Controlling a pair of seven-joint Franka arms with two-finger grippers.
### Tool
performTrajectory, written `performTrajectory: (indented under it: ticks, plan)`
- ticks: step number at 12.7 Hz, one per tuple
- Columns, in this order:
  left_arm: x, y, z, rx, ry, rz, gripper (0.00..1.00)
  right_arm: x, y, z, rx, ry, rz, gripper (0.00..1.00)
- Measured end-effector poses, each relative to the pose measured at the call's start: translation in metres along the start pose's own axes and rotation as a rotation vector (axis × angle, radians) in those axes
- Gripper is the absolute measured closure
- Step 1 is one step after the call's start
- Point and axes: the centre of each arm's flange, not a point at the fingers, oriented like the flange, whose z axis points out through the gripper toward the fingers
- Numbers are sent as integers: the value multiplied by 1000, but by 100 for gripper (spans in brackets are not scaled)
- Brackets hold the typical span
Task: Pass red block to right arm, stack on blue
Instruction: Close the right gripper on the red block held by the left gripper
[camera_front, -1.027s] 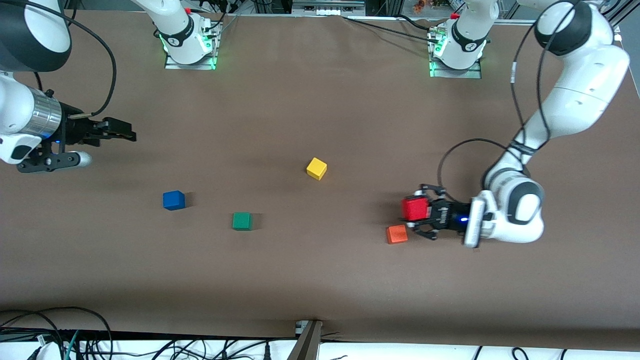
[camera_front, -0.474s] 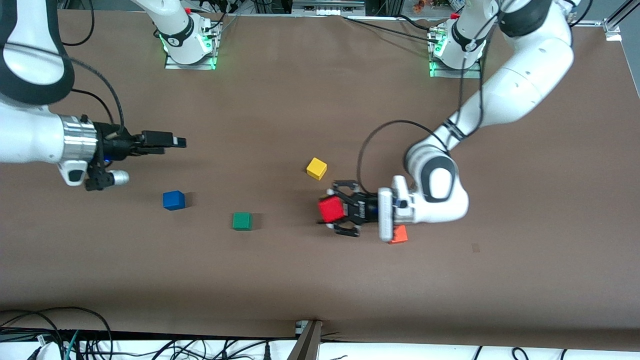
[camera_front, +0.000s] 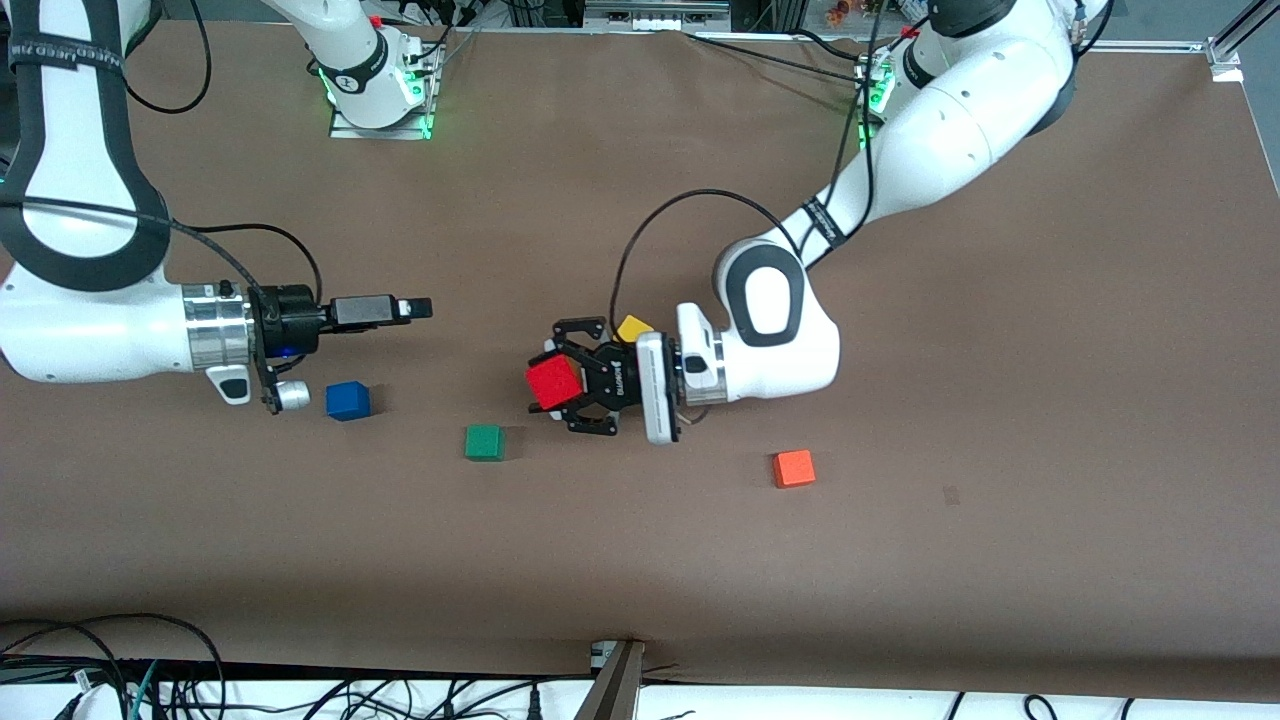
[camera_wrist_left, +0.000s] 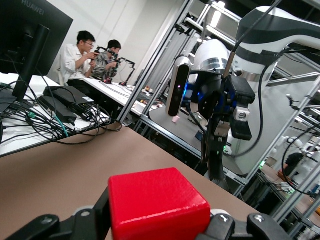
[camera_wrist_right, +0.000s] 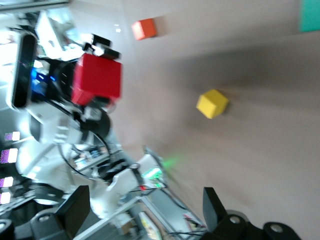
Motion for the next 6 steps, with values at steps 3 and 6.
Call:
performTrajectory:
  ticks: [3, 6]
  plan:
    - [7, 12, 21, 26, -11, 9, 42, 14, 10, 14, 108, -12, 18, 0]
    - [14, 14, 23, 35, -7, 2, 42, 21, 9, 29, 178, -30, 29, 0]
